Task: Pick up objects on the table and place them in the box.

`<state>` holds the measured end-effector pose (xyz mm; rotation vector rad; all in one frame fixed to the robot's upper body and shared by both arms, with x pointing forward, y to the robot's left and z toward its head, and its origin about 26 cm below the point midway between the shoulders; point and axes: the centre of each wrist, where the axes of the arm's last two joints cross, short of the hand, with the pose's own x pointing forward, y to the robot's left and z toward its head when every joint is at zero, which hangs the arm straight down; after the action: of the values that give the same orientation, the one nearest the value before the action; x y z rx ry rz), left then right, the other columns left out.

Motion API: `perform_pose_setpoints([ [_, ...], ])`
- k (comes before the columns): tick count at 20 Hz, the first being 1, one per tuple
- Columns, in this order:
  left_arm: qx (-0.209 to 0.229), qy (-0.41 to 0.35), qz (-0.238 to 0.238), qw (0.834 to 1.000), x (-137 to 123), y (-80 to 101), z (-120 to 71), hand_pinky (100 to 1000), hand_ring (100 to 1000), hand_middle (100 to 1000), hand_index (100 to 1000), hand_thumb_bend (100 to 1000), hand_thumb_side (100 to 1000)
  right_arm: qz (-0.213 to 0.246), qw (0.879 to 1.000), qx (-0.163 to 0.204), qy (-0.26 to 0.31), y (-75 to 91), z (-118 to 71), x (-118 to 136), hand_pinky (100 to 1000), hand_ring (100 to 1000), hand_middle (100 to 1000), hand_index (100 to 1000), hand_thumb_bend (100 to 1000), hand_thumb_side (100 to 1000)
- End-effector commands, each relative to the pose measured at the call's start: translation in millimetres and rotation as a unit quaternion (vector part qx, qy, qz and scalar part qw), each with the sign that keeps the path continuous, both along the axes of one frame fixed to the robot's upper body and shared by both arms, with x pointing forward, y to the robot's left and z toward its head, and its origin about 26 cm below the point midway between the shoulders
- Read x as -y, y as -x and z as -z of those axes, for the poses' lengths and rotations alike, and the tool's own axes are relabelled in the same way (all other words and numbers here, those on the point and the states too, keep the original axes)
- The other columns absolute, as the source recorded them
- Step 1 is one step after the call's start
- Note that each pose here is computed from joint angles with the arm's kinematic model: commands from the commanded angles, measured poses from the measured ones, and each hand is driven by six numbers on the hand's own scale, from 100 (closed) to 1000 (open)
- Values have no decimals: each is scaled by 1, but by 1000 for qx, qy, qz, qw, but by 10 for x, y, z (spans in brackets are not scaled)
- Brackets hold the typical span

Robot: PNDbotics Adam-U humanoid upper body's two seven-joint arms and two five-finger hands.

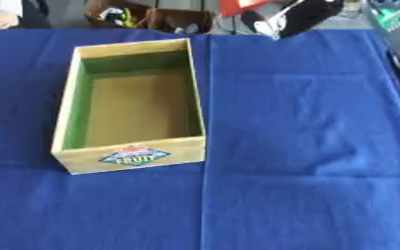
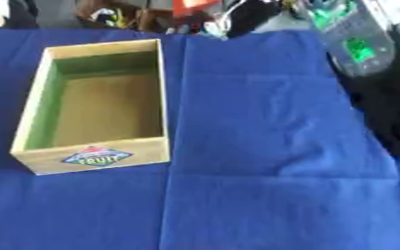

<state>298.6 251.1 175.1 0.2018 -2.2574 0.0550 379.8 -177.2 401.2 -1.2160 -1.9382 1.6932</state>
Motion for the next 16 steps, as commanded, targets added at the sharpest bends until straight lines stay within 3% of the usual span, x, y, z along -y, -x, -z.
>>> perform_pose_setpoints([
  [1,11,-9,5,1000,-6,23,-67,617,770,759,781,100,983,-2,1000,6,-1,-140,-52,-185,564,489,278,312,100,242],
  [9,12,-10,14,1000,16,17,-84,618,771,760,780,100,984,10,1000,-11,17,-523,49,-603,569,491,276,312,100,255],
  [16,15,-9,20,1000,35,9,-102,619,772,760,780,100,984,8,998,-38,47,-701,231,-835,570,492,277,315,100,264],
])
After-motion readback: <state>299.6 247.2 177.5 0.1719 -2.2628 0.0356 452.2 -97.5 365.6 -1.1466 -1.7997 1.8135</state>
